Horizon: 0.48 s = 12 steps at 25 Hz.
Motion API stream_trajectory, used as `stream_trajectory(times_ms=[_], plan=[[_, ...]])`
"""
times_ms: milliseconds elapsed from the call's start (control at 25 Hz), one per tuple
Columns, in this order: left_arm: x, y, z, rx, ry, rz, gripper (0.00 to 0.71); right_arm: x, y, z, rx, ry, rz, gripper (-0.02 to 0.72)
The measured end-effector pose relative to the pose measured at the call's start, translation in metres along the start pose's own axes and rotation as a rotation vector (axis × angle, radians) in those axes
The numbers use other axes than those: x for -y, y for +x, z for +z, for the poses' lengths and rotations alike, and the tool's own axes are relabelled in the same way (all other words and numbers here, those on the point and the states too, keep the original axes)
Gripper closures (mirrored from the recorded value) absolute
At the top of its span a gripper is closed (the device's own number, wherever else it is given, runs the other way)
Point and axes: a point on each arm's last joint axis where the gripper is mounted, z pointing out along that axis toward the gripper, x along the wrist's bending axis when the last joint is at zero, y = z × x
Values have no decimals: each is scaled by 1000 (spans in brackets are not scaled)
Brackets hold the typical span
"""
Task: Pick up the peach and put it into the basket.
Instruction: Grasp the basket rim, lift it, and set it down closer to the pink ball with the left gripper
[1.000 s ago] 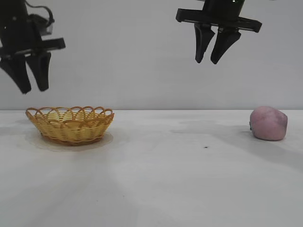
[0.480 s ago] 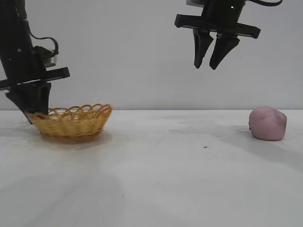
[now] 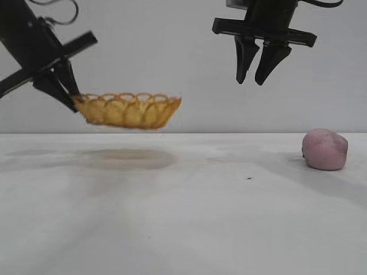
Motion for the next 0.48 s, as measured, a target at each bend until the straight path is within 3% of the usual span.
stream_trajectory(times_ms=[120, 480], plan=[[14, 0, 5, -13, 16, -18, 710, 2, 0, 0, 1, 18, 0, 449], [19, 9, 17, -53, 36, -26, 710, 3, 0, 0, 1, 31, 0, 449]])
